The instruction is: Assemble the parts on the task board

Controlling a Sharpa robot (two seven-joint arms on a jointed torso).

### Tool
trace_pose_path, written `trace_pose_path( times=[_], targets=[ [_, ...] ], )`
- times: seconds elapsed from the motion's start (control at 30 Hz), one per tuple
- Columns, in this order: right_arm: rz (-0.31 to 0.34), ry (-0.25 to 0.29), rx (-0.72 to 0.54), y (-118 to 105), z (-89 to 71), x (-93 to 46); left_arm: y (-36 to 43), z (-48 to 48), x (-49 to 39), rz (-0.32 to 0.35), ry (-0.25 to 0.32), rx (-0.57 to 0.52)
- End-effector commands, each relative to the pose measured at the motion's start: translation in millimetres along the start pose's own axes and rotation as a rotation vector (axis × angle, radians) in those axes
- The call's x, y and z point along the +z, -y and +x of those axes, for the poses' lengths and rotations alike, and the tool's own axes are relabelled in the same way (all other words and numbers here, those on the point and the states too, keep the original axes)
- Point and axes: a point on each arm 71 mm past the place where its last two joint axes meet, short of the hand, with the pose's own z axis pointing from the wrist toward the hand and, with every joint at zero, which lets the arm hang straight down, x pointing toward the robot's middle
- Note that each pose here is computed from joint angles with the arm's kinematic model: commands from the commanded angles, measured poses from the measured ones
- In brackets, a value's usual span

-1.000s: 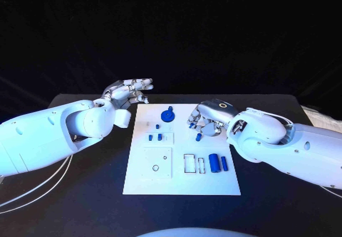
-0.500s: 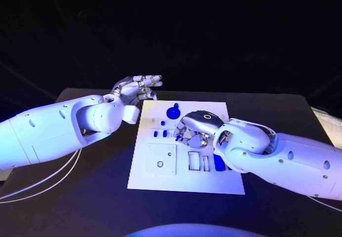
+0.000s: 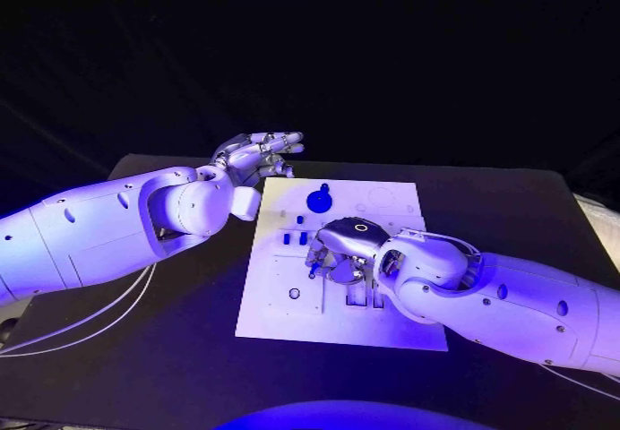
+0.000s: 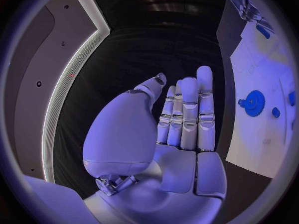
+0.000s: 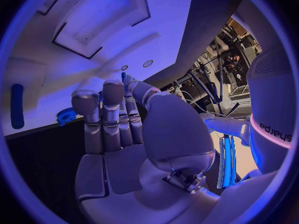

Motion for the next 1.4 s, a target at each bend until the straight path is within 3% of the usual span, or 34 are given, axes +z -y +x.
trace_pose_path(
  times=[0.03,0.83,1.07,1.4],
  targets=[
    [-0.019,-0.033,-0.019,-2.3,4.2,1.2,0.1,2.9,0.2,0.002,-0.014,-0.008],
    [0.006,-0.063,-0.086,-3.4,8.0,3.9,-0.3,3.1,0.3,-0.004,-0.018,-0.009],
    [0.012,-0.103,-0.111,-7.6,13.0,8.0,-0.5,3.8,0.4,-0.005,-0.020,-0.009],
    [0.034,-0.065,-0.105,-7.4,14.8,8.7,-0.7,4.0,0.3,-0.007,-0.023,-0.010]
  ],
)
